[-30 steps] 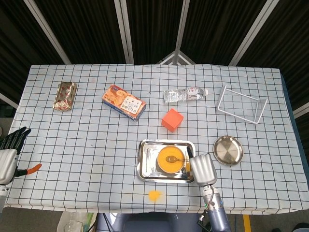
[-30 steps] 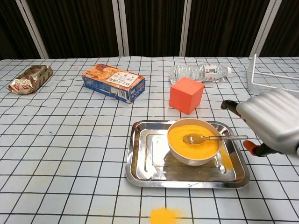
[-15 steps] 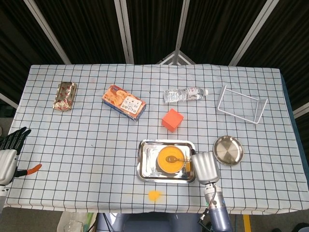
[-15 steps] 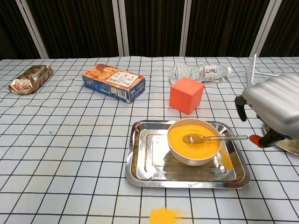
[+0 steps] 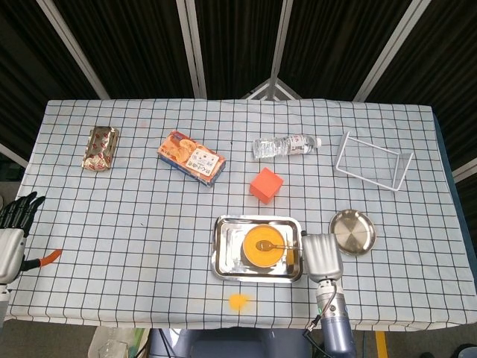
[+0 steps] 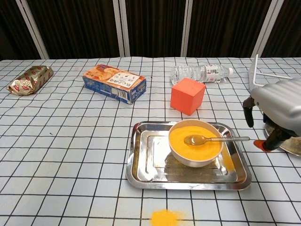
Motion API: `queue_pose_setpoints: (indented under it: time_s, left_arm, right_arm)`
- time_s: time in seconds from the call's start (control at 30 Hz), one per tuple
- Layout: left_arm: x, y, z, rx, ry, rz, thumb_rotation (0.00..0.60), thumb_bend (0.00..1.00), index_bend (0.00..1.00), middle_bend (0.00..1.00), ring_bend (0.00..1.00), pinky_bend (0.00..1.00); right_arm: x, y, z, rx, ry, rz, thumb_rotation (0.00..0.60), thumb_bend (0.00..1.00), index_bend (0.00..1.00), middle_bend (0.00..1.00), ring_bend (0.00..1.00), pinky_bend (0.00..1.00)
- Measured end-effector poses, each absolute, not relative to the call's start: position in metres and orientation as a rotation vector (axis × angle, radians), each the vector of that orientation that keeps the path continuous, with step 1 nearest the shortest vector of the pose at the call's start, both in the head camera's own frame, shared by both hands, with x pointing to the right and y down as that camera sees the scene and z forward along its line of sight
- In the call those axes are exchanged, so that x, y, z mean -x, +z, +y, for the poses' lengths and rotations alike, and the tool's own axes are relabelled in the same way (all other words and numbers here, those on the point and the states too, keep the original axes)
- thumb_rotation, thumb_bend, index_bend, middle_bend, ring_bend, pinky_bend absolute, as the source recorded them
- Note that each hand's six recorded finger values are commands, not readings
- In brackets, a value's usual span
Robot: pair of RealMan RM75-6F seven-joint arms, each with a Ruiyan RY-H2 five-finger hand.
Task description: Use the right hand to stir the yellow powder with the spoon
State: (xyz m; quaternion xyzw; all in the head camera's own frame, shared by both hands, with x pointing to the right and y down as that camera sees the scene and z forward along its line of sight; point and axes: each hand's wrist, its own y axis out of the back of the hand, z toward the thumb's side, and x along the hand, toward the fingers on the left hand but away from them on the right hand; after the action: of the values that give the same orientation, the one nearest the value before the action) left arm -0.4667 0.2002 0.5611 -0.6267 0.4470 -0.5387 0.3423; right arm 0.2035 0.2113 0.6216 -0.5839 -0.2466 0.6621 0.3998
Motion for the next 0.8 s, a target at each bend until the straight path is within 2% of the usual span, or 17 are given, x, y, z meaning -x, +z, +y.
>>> queue_pose_setpoints:
  time_s: [0.8]
  left_arm:
    - [0.466, 0.564, 0.201, 1.62, -1.412, 1.141, 0.6, 0.0, 0.0, 0.0, 0.0, 0.0]
  right_arm:
    - [-0.201, 0.648, 0.212, 1.511, 1.73, -0.64, 0.6, 0.37, 0.51, 0.97, 0.98, 0.81]
